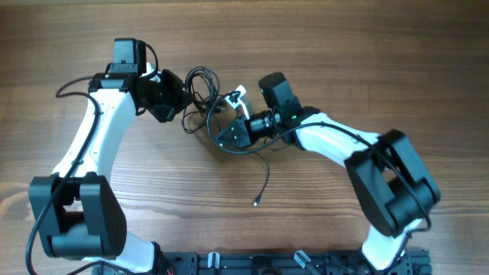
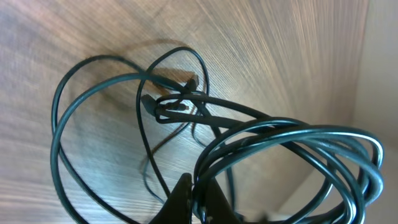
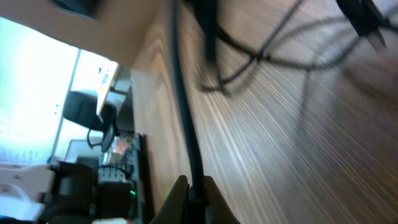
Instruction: Untangle cables
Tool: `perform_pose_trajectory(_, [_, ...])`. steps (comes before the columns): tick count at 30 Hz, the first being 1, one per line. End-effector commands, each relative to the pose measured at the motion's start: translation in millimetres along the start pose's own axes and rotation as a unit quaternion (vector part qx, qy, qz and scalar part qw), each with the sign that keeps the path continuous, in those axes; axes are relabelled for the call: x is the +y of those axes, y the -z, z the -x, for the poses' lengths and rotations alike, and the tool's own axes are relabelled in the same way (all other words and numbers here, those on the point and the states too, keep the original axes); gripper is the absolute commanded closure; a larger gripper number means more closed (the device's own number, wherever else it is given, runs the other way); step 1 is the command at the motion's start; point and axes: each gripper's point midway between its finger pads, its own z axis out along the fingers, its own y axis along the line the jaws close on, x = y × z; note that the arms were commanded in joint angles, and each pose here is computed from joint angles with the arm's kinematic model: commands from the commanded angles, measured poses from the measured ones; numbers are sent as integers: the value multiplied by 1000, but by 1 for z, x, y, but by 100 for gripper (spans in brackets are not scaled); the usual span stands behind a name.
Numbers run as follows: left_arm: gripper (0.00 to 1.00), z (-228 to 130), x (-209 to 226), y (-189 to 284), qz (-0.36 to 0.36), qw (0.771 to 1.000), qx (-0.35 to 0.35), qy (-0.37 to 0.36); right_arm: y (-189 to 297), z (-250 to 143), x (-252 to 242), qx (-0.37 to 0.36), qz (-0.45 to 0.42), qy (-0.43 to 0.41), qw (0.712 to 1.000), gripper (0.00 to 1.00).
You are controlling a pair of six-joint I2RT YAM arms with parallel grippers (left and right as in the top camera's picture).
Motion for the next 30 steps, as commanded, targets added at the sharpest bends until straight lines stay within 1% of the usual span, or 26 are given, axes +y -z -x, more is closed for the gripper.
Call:
perform_pose_trajectory(1, [96, -10, -10, 4, -11, 986, 2, -165, 19, 28, 41, -39, 19, -7, 999, 96])
perform_pose_trajectory(3, [96, -20, -15, -1, -11, 976, 10, -217, 21, 36, 44, -53, 20, -54, 997, 96])
perform_pose_trajectory(5, [96, -28, -21, -5, -14, 968, 15, -250, 22, 39, 43, -58, 19, -112, 992, 96])
perform_pose_trajectory(10, [96, -30, -32, -9, -27, 963, 7, -269, 21, 39, 44, -54, 27, -228, 972, 96])
perform_pose_trajectory(12, [96, -28, -35, -8, -31, 961, 2, -276, 20, 38, 44, -52, 29, -253, 966, 96])
perform_pose_trajectory(13, [96, -28, -36, -8, -32, 958, 1, -285, 21, 39, 44, -55, 28, -255, 965, 87])
perform_pose_trajectory(14, [96, -28, -35, -8, -32, 957, 1, -290, 22, 42, 44, -59, 29, -250, 966, 63])
perform_pose_trajectory(15, [96, -29, -35, -8, -32, 954, 3, -299, 23, 44, 46, -62, 34, -244, 967, 37])
perform_pose_trajectory(16, [96, -30, -34, -8, -32, 951, 5, -307, 25, 46, 49, -62, 40, -237, 969, 25])
perform_pose_trajectory(17, [96, -31, -34, -8, -33, 948, 8, -316, 27, 49, 58, -61, 53, -222, 972, 4])
perform_pose_trajectory(18, [96, -35, -36, -7, -41, 942, 14, -333, 32, 52, 70, -65, 61, -203, 975, 1])
perform_pose_trajectory(20, [96, -38, -43, 1, -57, 935, 9, -350, 47, 64, 92, -96, 56, -133, 985, 1])
perform_pose_trajectory(21, [96, -39, -50, 8, -65, 931, -3, -358, 57, 71, 102, -122, 41, -93, 987, 1])
perform_pose_trajectory(25, [96, -43, -71, 39, -95, 918, -44, -384, 94, 82, 107, -178, -32, -14, 983, 0])
perform_pose_trajectory(28, [96, -48, -79, 55, -107, 911, -61, -394, 122, 85, 91, -199, -74, 3, 977, 0])
perform_pose_trajectory(30, [96, -52, -83, 64, -116, 907, -67, -400, 144, 90, 73, -218, -95, -13, 971, 0])
